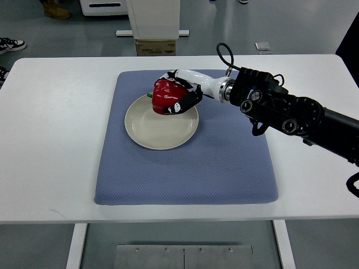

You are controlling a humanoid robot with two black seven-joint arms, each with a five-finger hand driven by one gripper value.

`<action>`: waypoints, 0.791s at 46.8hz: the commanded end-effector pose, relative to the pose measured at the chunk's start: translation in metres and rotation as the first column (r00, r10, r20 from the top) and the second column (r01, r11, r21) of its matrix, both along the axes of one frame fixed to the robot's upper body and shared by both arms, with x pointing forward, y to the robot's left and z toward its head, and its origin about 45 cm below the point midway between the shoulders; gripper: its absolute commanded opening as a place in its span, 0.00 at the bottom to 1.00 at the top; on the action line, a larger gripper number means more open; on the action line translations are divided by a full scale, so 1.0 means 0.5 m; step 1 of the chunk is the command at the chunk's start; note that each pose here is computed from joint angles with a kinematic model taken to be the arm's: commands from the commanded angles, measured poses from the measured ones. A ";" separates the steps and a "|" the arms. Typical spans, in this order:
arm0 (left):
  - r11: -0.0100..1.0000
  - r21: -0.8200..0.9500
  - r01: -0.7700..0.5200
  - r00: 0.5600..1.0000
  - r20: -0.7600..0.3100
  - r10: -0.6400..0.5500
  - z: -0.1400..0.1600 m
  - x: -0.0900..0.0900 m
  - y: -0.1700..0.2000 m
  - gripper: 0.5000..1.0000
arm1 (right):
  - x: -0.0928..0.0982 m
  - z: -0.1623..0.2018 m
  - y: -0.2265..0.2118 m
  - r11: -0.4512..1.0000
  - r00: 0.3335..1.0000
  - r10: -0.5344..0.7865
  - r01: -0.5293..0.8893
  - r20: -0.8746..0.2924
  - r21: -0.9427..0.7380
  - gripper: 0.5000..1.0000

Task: Place red pepper on plate with right hand
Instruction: 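Lift the pepper and carry it over the cream plate, then lower the pepper onto the plate and open the right hand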

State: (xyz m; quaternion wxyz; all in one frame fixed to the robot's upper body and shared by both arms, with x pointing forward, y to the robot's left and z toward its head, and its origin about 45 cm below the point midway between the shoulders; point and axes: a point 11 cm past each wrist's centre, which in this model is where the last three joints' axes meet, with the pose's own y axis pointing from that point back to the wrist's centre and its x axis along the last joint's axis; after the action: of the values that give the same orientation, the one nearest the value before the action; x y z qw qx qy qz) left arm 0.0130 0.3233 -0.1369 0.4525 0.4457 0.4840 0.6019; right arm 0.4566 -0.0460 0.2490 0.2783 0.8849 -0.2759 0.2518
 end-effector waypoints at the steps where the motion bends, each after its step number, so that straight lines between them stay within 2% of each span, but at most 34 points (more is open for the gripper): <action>1: 1.000 0.000 0.000 1.000 0.000 0.000 0.000 0.000 0.000 1.00 | -0.007 -0.004 0.019 1.000 1.000 0.006 -0.006 -0.006 -0.004 0.00; 12: 1.000 0.000 -0.003 1.000 0.001 0.003 0.000 0.000 0.000 1.00 | 0.001 -0.009 0.008 0.999 1.000 -0.030 0.030 -0.002 -0.016 0.00; 37: 1.000 0.000 0.000 1.000 0.000 0.000 0.000 0.000 0.000 1.00 | -0.023 -0.051 0.006 1.000 0.999 -0.011 0.011 -0.038 0.014 0.00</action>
State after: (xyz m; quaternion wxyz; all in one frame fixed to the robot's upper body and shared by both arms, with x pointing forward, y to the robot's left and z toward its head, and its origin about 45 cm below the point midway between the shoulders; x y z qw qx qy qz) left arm 0.0131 0.3233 -0.1369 0.4524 0.4454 0.4841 0.6021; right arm 0.4465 -0.0437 0.2249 0.2793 0.8888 -0.2789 0.2328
